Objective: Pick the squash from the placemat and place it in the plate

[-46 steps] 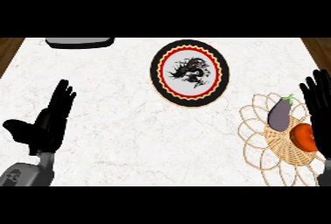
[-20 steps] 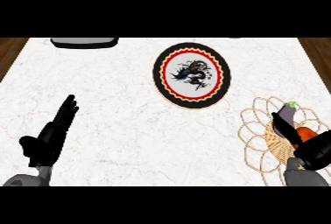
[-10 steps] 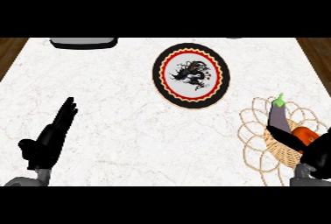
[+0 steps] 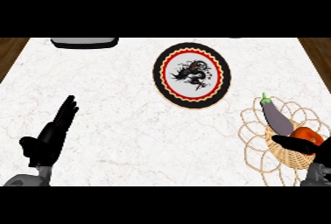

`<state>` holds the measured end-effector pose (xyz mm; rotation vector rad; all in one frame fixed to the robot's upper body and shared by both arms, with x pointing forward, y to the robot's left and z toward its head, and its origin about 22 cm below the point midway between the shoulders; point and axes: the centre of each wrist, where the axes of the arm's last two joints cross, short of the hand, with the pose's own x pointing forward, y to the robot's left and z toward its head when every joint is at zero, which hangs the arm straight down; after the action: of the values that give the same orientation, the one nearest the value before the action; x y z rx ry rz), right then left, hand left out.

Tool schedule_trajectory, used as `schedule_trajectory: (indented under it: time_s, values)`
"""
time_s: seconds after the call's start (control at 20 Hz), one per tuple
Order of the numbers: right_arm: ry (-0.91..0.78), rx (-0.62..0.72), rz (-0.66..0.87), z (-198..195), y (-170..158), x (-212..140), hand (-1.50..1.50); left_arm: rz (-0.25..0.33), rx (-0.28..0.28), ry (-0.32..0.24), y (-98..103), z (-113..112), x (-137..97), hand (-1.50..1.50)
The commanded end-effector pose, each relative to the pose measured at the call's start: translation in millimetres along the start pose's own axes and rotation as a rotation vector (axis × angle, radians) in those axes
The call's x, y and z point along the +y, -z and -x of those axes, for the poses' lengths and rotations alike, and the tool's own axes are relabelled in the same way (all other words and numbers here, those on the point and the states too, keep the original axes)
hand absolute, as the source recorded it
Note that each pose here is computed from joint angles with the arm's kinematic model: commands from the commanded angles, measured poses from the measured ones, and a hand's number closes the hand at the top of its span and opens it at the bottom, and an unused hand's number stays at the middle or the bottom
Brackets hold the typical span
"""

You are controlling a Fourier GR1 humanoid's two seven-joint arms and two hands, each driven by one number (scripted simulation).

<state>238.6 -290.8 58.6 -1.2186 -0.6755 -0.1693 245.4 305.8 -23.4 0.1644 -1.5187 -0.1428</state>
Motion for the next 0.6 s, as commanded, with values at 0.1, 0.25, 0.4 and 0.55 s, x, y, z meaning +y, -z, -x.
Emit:
schedule_trajectory:
  time_s: [0.1, 0.25, 0.4, 0.55]
  values:
    - [-0.141, 0.177, -0.069, -10, 5, -11, -1.50, 0.000, -0.011, -0.004, 3, 6, -2, 0.00]
    - [-0.145, 0.192, -0.092, -16, 10, 0, -1.50, 0.012, -0.016, -0.016, 6, -8, -20, 0.00]
    - [-0.147, 0.186, -0.115, -14, 28, 3, -1.50, 0.012, 0.019, 0.001, 12, 3, -15, 0.00]
    - [-0.136, 0.200, -0.106, 7, 18, 18, -1.50, 0.006, -0.012, 0.007, -4, 12, 2, 0.00]
